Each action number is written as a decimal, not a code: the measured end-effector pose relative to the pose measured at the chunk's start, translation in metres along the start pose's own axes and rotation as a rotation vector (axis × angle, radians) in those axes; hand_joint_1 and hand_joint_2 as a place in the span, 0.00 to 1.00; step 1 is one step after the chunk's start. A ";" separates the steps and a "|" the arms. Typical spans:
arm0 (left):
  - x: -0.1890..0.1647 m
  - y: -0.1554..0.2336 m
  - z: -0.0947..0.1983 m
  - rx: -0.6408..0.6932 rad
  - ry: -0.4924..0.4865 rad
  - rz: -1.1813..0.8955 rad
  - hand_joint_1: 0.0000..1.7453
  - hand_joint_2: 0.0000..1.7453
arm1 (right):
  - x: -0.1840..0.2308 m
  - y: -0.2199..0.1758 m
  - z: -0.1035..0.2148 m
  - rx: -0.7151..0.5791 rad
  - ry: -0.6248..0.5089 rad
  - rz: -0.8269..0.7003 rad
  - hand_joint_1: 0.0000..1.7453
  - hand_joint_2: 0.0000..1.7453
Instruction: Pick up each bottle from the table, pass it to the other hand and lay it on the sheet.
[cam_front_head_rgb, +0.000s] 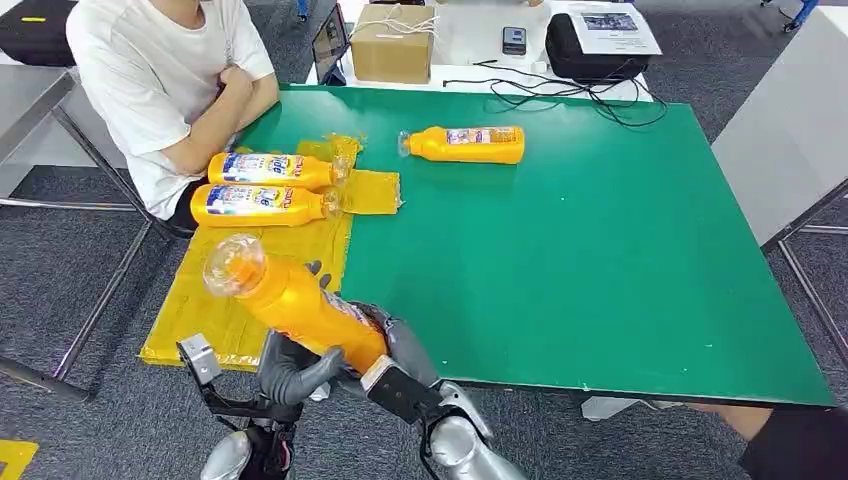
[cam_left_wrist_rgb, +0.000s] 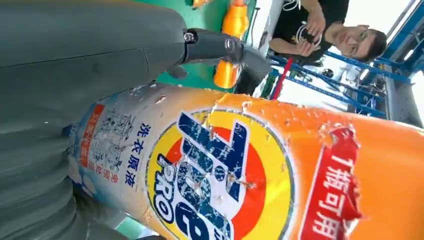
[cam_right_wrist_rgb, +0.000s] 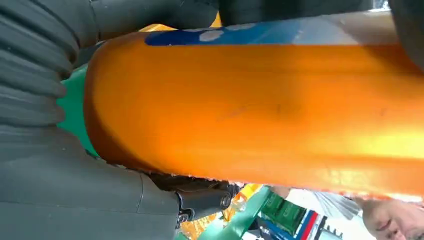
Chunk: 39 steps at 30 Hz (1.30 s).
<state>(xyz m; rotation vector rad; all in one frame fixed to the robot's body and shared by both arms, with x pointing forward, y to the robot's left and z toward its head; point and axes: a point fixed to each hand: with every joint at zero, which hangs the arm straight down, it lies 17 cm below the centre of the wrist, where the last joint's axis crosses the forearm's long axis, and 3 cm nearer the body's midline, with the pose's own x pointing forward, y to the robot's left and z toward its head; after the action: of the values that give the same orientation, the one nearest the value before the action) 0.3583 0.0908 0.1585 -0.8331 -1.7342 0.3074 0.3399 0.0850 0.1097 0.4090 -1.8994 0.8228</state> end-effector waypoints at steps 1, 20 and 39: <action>0.000 0.000 0.000 0.002 -0.001 -0.004 1.00 1.00 | -0.001 0.000 0.000 0.001 0.001 0.005 1.00 1.00; -0.006 0.007 -0.015 0.058 0.039 -0.166 1.00 1.00 | -0.027 -0.012 0.003 -0.108 0.091 0.348 0.00 0.00; -0.012 0.084 -0.040 -0.013 0.149 -0.901 1.00 1.00 | -0.032 -0.023 0.011 -0.165 0.084 0.368 0.00 0.00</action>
<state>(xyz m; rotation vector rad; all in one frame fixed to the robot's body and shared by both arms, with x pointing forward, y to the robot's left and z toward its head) 0.4281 0.1344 0.1132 -0.0230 -1.7878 -0.3631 0.3613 0.0584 0.0863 -0.0795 -1.9734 0.8957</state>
